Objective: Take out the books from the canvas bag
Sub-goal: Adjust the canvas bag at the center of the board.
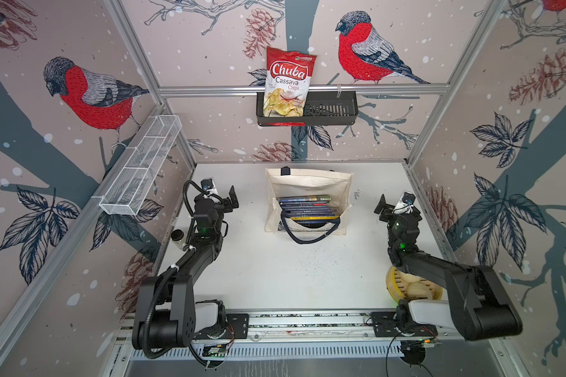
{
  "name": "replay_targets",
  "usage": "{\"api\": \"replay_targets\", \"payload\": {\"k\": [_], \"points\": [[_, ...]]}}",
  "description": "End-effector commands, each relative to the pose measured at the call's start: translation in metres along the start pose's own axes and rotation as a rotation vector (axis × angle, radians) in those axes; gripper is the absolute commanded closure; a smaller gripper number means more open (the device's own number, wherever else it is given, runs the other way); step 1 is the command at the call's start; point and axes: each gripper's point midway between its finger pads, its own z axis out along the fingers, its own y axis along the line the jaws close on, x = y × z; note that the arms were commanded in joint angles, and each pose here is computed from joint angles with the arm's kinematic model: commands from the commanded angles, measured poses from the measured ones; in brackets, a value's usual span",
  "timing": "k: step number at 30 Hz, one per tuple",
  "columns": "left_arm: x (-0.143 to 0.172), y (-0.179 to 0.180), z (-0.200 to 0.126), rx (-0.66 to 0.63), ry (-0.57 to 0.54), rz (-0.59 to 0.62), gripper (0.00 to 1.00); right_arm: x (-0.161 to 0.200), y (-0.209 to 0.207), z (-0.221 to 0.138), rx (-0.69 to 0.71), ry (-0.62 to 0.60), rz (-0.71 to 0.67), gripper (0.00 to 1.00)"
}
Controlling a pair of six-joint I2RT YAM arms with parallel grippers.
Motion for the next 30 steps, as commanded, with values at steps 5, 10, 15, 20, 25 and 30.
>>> {"api": "replay_targets", "payload": {"k": [5, 10, 15, 20, 25, 30], "points": [[-0.036, -0.003, -0.026, -0.027, 0.088, -0.41, 0.02, -0.06, 0.008, -0.009, -0.033, 0.063, 0.379, 0.0], [-0.077, -0.051, -0.051, 0.255, 0.075, -0.488, 0.02, -0.096, 0.03, -0.015, -0.276, 0.074, 0.545, 0.01], [-0.104, -0.079, -0.059, 0.237, 0.207, -0.501, 0.02, -0.099, 0.039, -0.02, -0.378, 0.137, 0.679, 0.01], [-0.11, -0.113, -0.061, 0.204, 0.361, -0.456, 0.02, -0.103, 0.044, -0.024, -0.295, 0.191, 0.481, 0.0], [-0.103, -0.166, -0.059, 0.26, 0.538, -0.385, 0.03, -0.092, 0.057, -0.034, -0.267, 0.195, 0.401, 0.0], [-0.082, -0.191, -0.066, 0.231, 0.66, -0.232, 0.02, -0.093, 0.054, -0.036, -0.24, 0.185, 0.378, 0.0]]}}
